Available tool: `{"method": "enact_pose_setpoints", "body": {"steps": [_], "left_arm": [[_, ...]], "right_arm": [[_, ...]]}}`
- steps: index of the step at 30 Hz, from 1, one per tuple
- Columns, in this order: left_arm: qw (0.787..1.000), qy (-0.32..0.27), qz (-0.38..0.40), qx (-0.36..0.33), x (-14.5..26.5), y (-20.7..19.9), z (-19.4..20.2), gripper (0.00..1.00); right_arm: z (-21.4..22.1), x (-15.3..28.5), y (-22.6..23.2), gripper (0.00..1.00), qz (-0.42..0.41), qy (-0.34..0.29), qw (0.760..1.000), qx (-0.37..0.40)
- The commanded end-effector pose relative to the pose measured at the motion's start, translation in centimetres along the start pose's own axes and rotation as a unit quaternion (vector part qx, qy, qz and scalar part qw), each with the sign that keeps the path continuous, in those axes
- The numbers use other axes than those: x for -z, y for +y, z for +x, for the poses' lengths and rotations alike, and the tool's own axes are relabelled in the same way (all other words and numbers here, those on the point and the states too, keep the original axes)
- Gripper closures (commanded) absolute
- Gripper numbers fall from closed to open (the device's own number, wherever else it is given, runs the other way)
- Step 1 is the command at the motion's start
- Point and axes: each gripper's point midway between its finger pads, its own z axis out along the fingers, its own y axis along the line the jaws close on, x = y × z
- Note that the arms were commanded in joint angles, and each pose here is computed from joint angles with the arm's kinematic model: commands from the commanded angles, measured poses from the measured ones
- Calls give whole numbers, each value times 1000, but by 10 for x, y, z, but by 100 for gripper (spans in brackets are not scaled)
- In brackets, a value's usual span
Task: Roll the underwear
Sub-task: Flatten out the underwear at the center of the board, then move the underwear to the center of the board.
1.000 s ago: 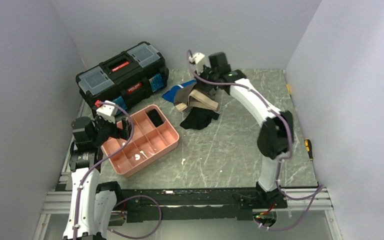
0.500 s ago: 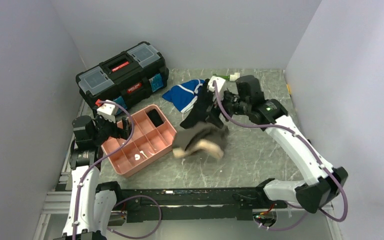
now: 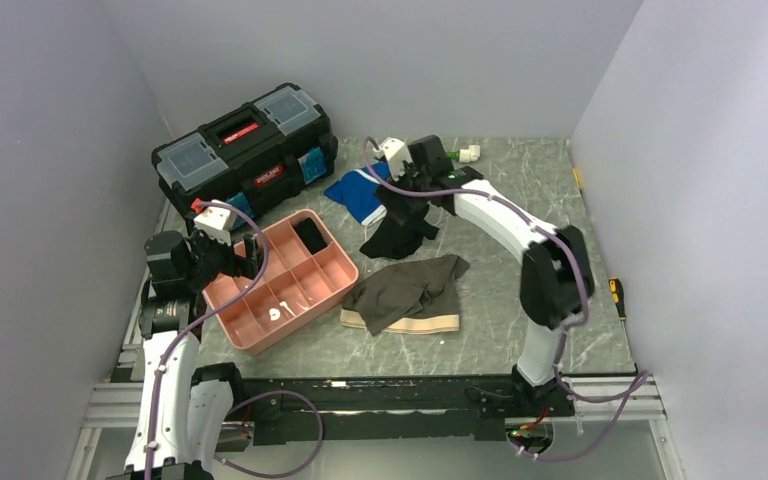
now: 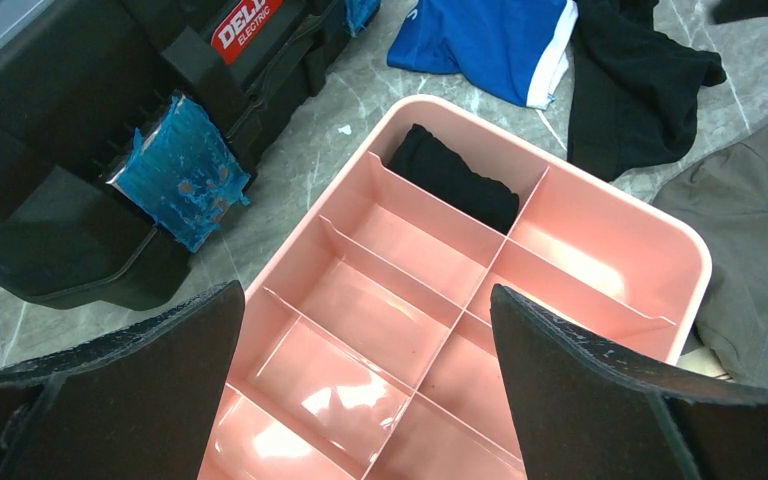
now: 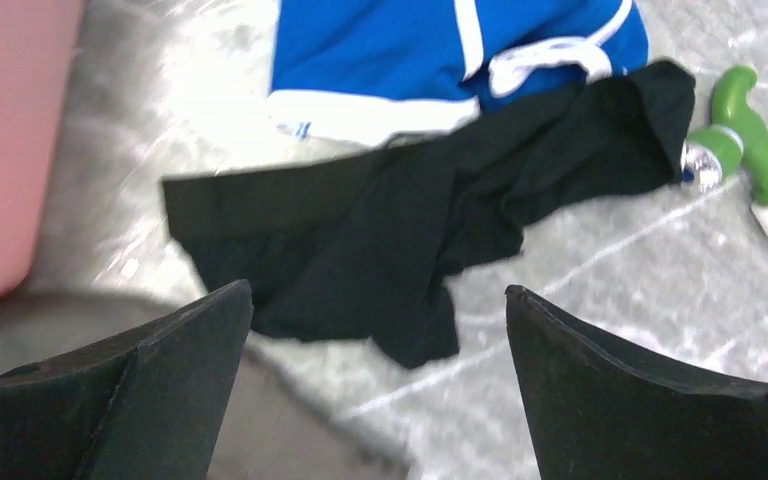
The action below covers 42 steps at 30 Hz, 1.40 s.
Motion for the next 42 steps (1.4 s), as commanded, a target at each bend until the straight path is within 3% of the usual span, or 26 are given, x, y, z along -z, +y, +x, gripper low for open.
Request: {"method": "enact_pose_setpoints", "body": {"steps": [1, 7, 15, 19, 24, 29, 32, 37, 39, 42], "left_arm": [[1000, -16, -1, -14, 2, 2, -12, 1], [1000, -15, 2, -12, 3, 0, -12, 1], [1000, -19, 5, -16, 3, -1, -12, 1], [1000, -15, 6, -15, 1, 0, -11, 1], [1000, -12, -2, -15, 1, 3, -11, 1], [999, -7, 2, -31, 3, 2, -13, 1], [996, 33, 21, -79, 3, 2, -3, 1], [967, 180, 7, -178, 19, 27, 45, 1], [951, 236, 18, -197, 30, 30, 62, 1], [934, 281, 57, -211, 44, 23, 75, 1]], "right_arm": [[-22, -54, -26, 1, 34, -17, 999, -6], [1, -104, -23, 14, 12, 48, 999, -9], [46, -53, -1, 9, -1, 89, 996, -14], [70, -50, 16, 10, -33, 118, 992, -15], [85, -81, 19, 20, -49, 139, 989, -14], [71, -122, 11, 39, -53, 135, 989, -30], [52, -147, 2, 44, -42, 110, 992, -33], [3, -181, -28, 42, -9, 48, 998, -40], [-18, -191, -48, 35, 19, 20, 999, -44], [-47, -190, -83, 14, 70, -19, 996, -58]]}}
